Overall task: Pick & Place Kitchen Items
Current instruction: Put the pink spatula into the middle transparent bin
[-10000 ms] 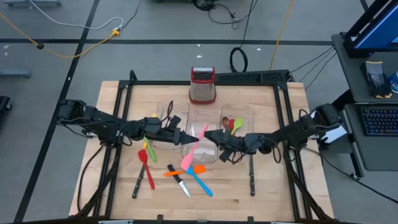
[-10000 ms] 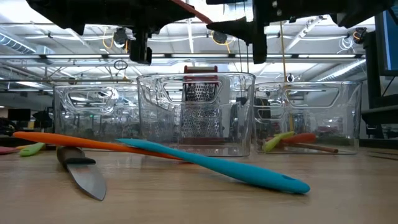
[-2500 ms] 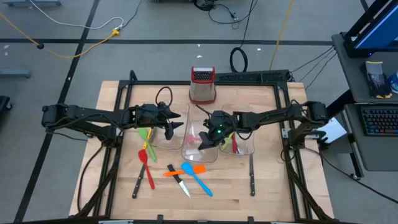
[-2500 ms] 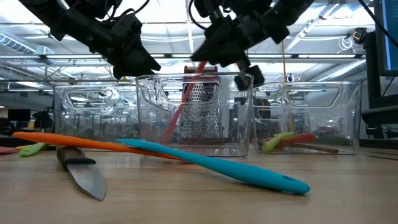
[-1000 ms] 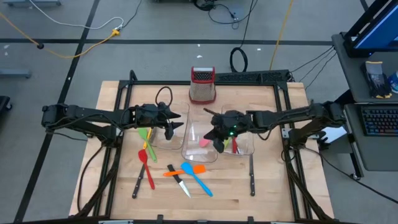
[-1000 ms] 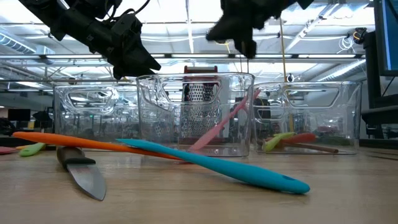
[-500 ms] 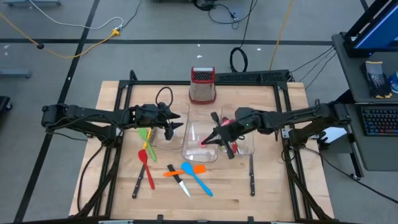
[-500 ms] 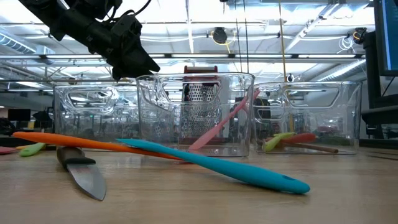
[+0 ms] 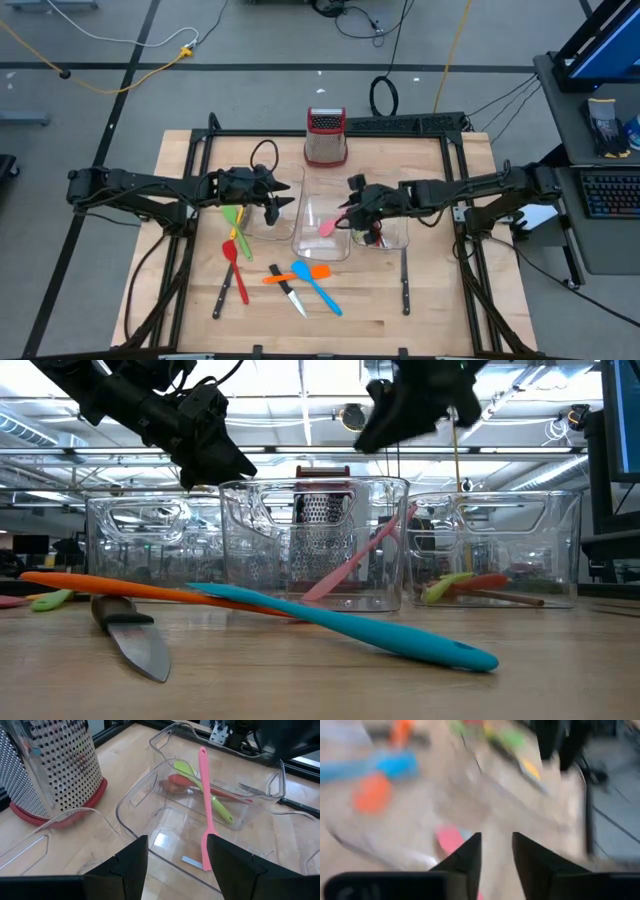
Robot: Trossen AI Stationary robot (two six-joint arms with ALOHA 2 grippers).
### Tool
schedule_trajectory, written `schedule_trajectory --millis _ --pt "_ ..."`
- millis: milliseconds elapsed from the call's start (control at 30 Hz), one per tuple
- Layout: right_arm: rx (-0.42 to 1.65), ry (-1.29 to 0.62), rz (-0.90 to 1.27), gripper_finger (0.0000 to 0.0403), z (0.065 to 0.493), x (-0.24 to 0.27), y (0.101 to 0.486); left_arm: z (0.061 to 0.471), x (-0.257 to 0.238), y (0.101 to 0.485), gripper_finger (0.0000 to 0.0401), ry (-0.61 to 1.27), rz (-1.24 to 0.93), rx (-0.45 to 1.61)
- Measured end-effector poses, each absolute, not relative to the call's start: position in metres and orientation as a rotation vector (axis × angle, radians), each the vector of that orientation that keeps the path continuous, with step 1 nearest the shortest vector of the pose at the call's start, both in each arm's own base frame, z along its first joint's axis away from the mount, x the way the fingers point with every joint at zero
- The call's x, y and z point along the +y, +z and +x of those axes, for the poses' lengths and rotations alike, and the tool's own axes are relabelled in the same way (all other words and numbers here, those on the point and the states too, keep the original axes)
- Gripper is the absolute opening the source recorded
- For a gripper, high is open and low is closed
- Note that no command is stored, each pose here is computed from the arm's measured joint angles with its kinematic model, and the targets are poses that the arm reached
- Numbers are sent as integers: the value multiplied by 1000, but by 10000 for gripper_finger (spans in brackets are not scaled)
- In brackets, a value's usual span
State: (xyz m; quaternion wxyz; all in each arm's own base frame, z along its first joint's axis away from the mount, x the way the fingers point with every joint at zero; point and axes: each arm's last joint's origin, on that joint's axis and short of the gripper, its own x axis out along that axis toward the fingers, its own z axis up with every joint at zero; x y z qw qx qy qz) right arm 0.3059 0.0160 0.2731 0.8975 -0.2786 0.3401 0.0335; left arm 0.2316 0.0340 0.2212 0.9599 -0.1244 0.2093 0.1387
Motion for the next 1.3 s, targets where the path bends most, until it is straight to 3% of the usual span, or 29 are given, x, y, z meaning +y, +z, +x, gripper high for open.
schedule_trajectory --millis 200,400,667,1033,1300 --pt "874 12 -724 180 297 7 264 231 34 221 207 282 -251 428" --pt "975 15 -745 203 290 4 259 231 34 221 207 282 -248 429" --pt "1063 -19 -793 205 291 3 245 231 34 221 207 282 -241 430" --pt "1245 -33 -1018 207 309 3 206 231 34 220 207 282 -241 437" --pt "1268 -117 -1069 166 313 2 200 231 34 220 207 289 -231 438"
